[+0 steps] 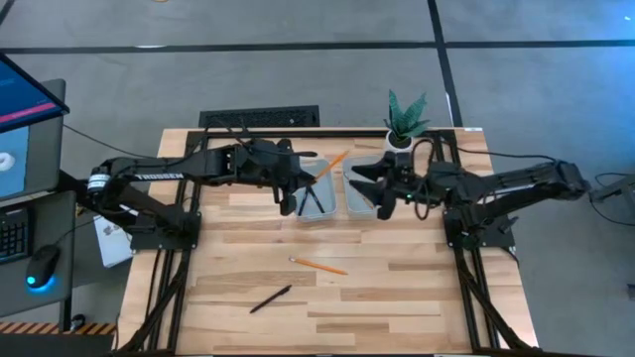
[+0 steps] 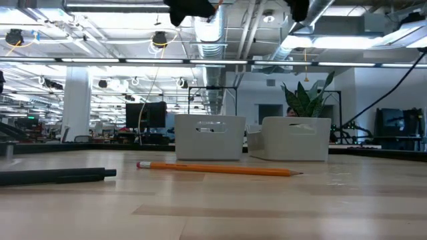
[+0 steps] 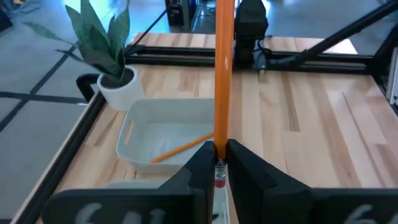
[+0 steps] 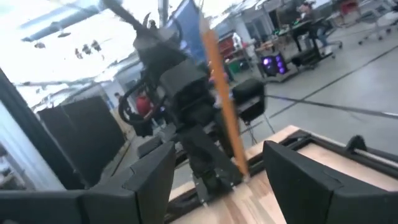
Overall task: Sort pens & pencils
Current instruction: Put the top yellow pencil into the right gray bin
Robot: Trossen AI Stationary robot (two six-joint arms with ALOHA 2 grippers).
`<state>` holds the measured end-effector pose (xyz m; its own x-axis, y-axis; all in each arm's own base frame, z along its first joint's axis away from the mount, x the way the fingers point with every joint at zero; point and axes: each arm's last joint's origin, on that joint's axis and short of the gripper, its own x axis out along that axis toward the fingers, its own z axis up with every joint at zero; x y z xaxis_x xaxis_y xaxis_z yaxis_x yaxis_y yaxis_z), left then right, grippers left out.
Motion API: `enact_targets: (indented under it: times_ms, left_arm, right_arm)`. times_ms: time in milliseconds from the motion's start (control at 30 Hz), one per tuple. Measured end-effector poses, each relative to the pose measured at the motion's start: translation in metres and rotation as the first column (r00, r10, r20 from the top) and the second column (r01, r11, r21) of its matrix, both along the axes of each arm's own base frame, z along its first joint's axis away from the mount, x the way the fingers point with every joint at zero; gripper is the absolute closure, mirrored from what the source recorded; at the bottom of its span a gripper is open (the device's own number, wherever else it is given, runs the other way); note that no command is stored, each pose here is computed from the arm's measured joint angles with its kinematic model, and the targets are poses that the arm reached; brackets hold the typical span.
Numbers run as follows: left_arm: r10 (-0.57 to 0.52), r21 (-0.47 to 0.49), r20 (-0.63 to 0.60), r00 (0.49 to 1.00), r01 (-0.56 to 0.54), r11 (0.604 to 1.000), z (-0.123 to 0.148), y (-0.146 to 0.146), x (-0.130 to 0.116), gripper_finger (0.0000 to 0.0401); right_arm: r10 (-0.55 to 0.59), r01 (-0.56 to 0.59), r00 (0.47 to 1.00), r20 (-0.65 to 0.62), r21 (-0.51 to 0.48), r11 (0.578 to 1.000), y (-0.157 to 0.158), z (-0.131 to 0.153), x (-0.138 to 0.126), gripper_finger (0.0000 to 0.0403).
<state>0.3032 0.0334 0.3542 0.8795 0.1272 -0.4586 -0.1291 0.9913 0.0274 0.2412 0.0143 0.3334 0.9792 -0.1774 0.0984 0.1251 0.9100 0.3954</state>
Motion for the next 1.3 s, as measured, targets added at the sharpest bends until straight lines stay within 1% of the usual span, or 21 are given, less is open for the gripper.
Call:
enact_targets:
  times_ms: [100,167,200,367,467,800,933,1000,1300]
  left_arm:
    - [0.004,-0.012,-0.029,1.000,-0.005,1.000,-0.007,0.000,0.004,0.0375]
    - [0.000,-0.013,-0.009,1.000,0.000,1.000,-0.008,0.001,0.009,0.0375]
    - [-0.006,-0.018,-0.020,1.000,0.005,1.000,-0.009,0.001,0.009,0.0375]
    - [-0.011,-0.019,-0.004,1.000,0.011,1.000,-0.007,0.000,0.009,0.0375]
    - [-0.018,-0.024,0.016,1.000,0.018,1.000,-0.005,0.000,0.009,0.0375]
    - [-0.019,-0.030,-0.024,1.000,0.018,0.999,-0.016,0.001,0.018,0.0375]
    - [-0.040,-0.044,-0.013,0.999,0.039,0.998,-0.018,0.001,0.021,0.0375]
    - [-0.062,-0.053,0.007,0.998,0.062,0.997,-0.016,0.000,0.022,0.0375]
    - [-0.064,-0.049,0.033,0.997,0.066,0.997,-0.014,0.000,0.023,0.0375]
  right_arm:
    - [0.004,-0.005,1.000,-0.024,-0.035,0.999,0.001,0.000,0.013,0.0137]
    - [0.002,-0.004,0.999,-0.032,-0.061,0.998,0.002,0.002,0.020,0.0138]
    - [0.000,-0.003,0.999,-0.034,-0.072,0.997,0.002,0.004,0.024,0.0139]
    - [-0.003,0.000,1.000,-0.030,-0.103,0.995,0.003,0.011,0.037,0.0158]
    - [-0.010,0.006,0.999,-0.039,-0.105,0.994,0.001,0.012,0.038,0.0180]
    - [-0.031,0.027,0.999,-0.035,-0.104,0.994,-0.004,0.014,0.038,0.0251]
    - [-0.038,0.034,0.999,-0.037,-0.103,0.994,-0.006,0.014,0.038,0.0275]
    - [-0.039,0.035,0.998,-0.041,-0.103,0.994,-0.006,0.014,0.038,0.0286]
    - [-0.040,0.035,0.998,-0.045,-0.104,0.994,-0.006,0.013,0.038,0.0318]
